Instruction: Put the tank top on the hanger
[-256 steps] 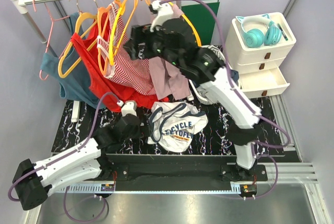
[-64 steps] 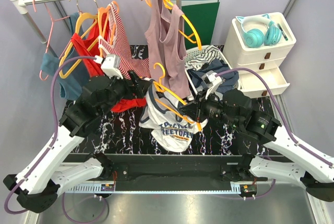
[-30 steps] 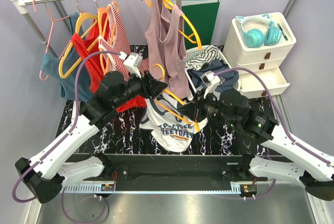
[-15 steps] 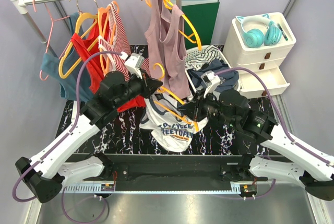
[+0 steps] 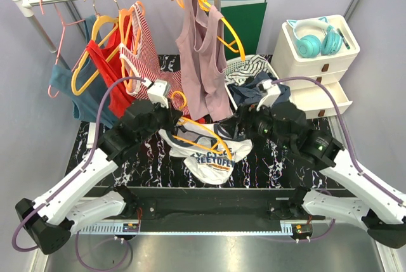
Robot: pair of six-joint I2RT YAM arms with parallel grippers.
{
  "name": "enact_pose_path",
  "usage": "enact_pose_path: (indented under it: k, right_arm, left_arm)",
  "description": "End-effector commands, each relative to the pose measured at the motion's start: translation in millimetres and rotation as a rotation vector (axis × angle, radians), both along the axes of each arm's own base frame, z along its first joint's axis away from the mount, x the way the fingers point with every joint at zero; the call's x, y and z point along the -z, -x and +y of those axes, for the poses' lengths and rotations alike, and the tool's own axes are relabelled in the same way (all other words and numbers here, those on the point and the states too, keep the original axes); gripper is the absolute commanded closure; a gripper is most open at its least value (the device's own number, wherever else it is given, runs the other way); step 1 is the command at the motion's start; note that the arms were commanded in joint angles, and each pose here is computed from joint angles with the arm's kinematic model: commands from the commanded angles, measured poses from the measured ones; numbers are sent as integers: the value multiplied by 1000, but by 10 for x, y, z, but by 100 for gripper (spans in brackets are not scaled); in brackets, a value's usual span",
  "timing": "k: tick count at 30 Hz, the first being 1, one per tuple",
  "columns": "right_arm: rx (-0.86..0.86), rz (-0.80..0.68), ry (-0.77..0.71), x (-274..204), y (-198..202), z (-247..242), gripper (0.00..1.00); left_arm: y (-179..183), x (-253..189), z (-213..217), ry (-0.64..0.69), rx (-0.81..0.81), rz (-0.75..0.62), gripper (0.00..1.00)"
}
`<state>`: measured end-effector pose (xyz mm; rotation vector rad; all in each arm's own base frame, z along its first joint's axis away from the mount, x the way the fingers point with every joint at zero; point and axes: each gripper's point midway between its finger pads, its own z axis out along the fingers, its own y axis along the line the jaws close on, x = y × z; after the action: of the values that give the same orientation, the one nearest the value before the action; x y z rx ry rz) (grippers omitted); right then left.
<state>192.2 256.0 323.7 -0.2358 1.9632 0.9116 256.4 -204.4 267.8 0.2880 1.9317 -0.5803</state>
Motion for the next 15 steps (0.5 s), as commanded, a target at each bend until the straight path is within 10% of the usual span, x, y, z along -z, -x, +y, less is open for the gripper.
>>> enact_pose_path:
  k: [1,15]
  right_arm:
    - [160,47,-2,-37,-267,-365,13]
    - [-85,356,191,1216,-404,155,13]
  left_arm:
    - [-26,-276,149,22,-62,-97,100]
    - [41,-491,286,61,-103,-141,100]
